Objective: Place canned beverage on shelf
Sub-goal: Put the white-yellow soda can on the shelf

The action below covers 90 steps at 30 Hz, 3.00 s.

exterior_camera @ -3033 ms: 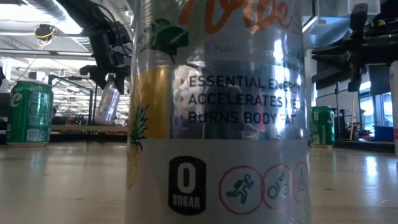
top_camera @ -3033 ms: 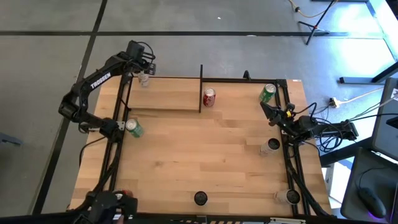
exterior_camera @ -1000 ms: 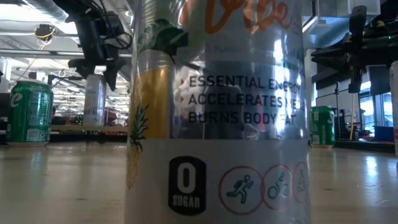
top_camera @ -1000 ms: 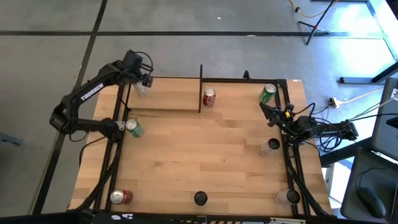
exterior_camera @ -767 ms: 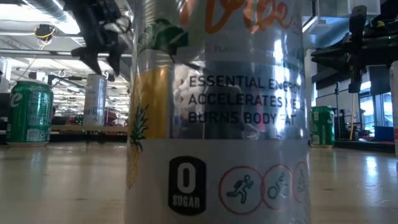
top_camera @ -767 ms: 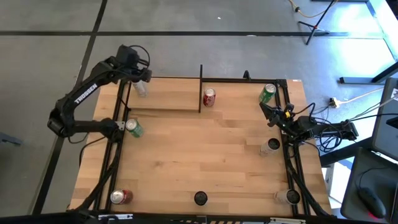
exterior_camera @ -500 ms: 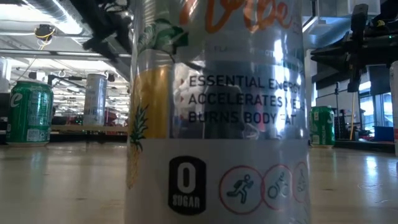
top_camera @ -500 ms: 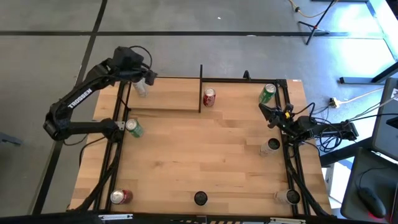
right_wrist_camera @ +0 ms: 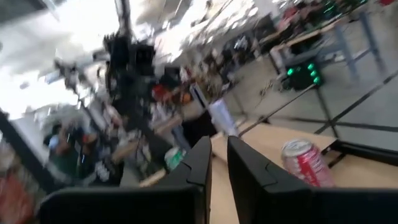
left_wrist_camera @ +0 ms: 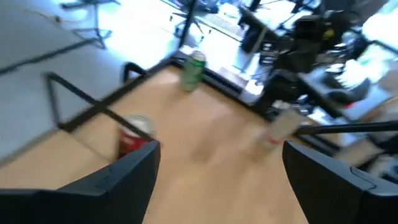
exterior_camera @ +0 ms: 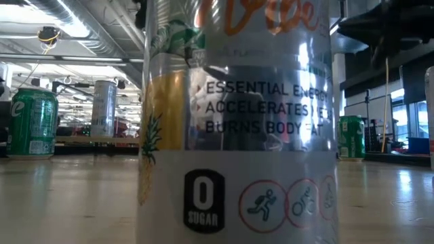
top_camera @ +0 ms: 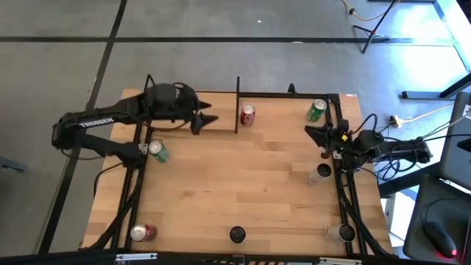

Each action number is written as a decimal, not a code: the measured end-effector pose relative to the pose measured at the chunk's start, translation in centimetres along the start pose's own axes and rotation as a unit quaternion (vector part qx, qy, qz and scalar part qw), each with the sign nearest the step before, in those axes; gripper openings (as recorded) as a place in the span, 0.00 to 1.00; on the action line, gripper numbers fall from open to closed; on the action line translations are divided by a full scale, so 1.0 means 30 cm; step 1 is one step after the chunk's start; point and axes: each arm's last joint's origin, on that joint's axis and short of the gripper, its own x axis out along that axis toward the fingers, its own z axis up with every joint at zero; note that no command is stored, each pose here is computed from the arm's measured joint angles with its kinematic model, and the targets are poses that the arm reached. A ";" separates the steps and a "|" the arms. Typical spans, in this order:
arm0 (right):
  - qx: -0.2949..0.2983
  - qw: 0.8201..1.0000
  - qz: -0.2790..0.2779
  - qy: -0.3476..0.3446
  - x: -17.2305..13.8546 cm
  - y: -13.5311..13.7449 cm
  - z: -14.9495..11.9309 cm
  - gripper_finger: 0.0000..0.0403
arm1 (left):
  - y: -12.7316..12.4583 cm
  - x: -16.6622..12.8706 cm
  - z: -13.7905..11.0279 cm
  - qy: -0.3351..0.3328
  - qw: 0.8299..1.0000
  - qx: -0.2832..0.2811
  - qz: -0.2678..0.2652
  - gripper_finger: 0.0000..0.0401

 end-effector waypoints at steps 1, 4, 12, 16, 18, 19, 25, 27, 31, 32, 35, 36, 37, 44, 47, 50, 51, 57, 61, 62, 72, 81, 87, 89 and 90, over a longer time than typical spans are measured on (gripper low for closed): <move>-0.009 1.000 0.006 0.013 0.011 0.011 0.006 0.10 | -0.024 0.009 -0.006 -0.003 1.000 -0.006 -0.013 0.81; -0.032 0.998 0.022 0.055 0.053 0.040 0.009 0.10 | -0.097 0.027 -0.039 0.011 0.999 0.002 -0.053 0.81; -0.057 0.981 0.089 0.161 0.185 0.133 0.014 0.10 | -0.266 0.049 -0.161 0.066 0.992 0.025 -0.108 0.81; -0.067 0.971 0.119 0.195 0.258 0.186 0.022 0.10 | -0.319 0.025 -0.198 0.074 0.989 0.027 -0.122 0.81; -0.068 0.967 0.131 0.206 0.294 0.218 0.027 0.10 | -0.338 0.012 -0.212 0.079 0.988 0.032 -0.128 0.81; -0.070 0.966 0.134 0.211 0.312 0.232 0.026 0.10 | -0.347 0.005 -0.221 0.083 0.987 0.035 -0.131 0.81; -0.079 0.958 0.142 0.236 0.437 0.346 0.012 0.10 | -0.424 -0.057 -0.281 0.108 0.977 0.052 -0.177 0.81; -0.079 0.954 0.152 0.245 0.480 0.389 0.007 0.10 | -0.451 -0.082 -0.302 0.113 0.974 0.055 -0.191 0.81; -0.048 0.955 0.148 0.252 0.563 0.454 0.003 0.10 | -0.492 -0.128 -0.336 0.111 0.971 0.055 -0.203 0.81; -0.032 0.956 0.142 0.256 0.582 0.464 0.000 0.10 | -0.501 -0.137 -0.345 0.113 0.971 0.052 -0.205 0.81; -0.009 0.952 0.146 0.270 0.631 0.490 -0.018 0.10 | -0.524 -0.156 -0.372 0.115 0.971 0.052 -0.204 0.81; -0.006 0.946 0.162 0.281 0.642 0.502 -0.027 0.10 | -0.533 -0.160 -0.382 0.115 0.971 0.052 -0.203 0.81; -0.004 0.939 0.179 0.292 0.650 0.522 -0.040 0.11 | -0.539 -0.163 -0.391 0.116 0.971 0.052 -0.202 0.81; -0.025 0.922 0.233 0.309 0.646 0.684 -0.107 0.34 | -0.592 -0.171 -0.467 0.131 0.970 0.049 -0.201 0.81; -0.033 0.926 0.221 0.305 0.632 0.731 -0.129 0.50 | -0.610 -0.165 -0.502 0.145 0.969 0.047 -0.197 0.81; -0.055 0.922 0.208 0.321 0.604 0.757 -0.147 0.64 | -0.622 -0.157 -0.530 0.155 0.968 0.044 -0.191 0.81; -0.061 0.918 0.208 0.331 0.594 0.762 -0.154 0.68 | -0.625 -0.156 -0.537 0.155 0.969 0.044 -0.189 0.81; -0.059 0.896 0.215 0.384 0.524 0.794 -0.170 0.81 | -0.657 -0.119 -0.577 0.151 0.969 0.043 -0.193 0.81; -0.056 0.884 0.205 0.416 0.471 0.815 -0.190 0.83 | -0.687 -0.071 -0.635 0.151 0.968 0.059 -0.192 0.81; -0.063 0.881 0.200 0.423 0.454 0.821 -0.198 0.83 | -0.694 -0.057 -0.649 0.150 0.967 0.065 -0.194 0.81; -0.133 0.896 0.107 0.410 0.314 0.859 -0.241 0.79 | -0.735 0.093 -0.737 0.121 0.960 0.118 -0.224 0.81; -0.125 0.903 0.071 0.405 0.288 0.858 -0.248 0.80 | -0.758 0.159 -0.790 0.088 0.955 0.141 -0.244 0.81; -0.115 0.901 0.067 0.412 0.287 0.857 -0.250 0.80 | -0.757 0.185 -0.830 0.089 0.953 0.166 -0.237 0.81; -0.118 0.900 0.065 0.414 0.286 0.854 -0.250 0.80 | -0.756 0.187 -0.835 0.090 0.952 0.173 -0.236 0.81; -0.119 0.900 0.064 0.415 0.285 0.853 -0.251 0.80 | -0.756 0.187 -0.834 0.089 0.952 0.173 -0.237 0.81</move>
